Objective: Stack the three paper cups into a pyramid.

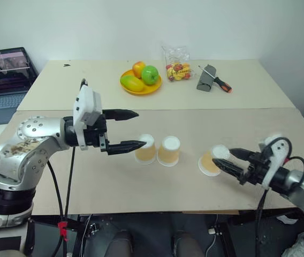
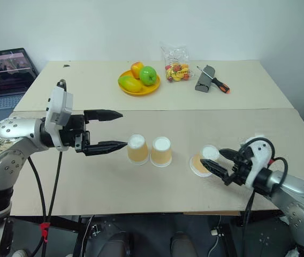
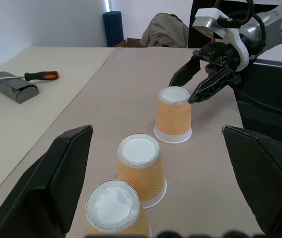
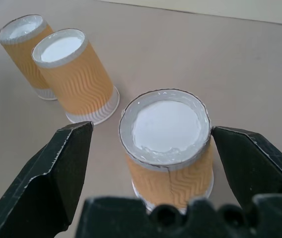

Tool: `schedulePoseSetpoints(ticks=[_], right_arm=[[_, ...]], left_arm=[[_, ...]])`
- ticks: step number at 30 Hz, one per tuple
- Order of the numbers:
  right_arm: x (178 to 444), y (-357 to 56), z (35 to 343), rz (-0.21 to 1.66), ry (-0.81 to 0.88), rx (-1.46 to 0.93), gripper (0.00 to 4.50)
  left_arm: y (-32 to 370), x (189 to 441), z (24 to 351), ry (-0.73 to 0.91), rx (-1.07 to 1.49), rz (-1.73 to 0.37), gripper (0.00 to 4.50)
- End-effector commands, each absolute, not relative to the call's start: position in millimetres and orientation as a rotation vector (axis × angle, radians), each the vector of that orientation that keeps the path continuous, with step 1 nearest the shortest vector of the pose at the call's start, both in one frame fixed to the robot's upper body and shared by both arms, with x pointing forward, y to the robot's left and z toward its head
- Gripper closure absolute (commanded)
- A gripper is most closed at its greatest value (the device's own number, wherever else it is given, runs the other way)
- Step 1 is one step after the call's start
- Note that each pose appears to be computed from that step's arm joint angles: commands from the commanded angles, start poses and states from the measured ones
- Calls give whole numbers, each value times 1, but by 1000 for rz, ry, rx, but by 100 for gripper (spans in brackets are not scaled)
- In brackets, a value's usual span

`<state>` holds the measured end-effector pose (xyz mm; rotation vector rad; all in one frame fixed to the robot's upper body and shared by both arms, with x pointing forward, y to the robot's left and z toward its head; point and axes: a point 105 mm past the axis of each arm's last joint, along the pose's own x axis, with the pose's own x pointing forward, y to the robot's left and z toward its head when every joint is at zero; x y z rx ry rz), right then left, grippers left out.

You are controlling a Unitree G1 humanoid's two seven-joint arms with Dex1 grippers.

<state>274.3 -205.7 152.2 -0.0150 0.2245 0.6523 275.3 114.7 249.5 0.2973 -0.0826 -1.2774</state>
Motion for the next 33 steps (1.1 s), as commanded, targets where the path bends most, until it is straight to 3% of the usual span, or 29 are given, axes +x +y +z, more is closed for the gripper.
schedulePoseSetpoints(ticks=[1, 28, 31, 33], right_arm=[[278, -206, 161, 646, 174, -40, 0], [307, -203, 158, 570, 143, -77, 0], [307, -202, 159, 574, 137, -68, 65], [306, -198, 160, 591, 136, -65, 134]], left_arm=[[113, 271, 262, -130, 319, -1286, 5], [114, 271, 267, -139, 315, -1263, 5], [114, 271, 268, -140, 315, -1260, 0], [114, 271, 267, -139, 315, -1260, 0]])
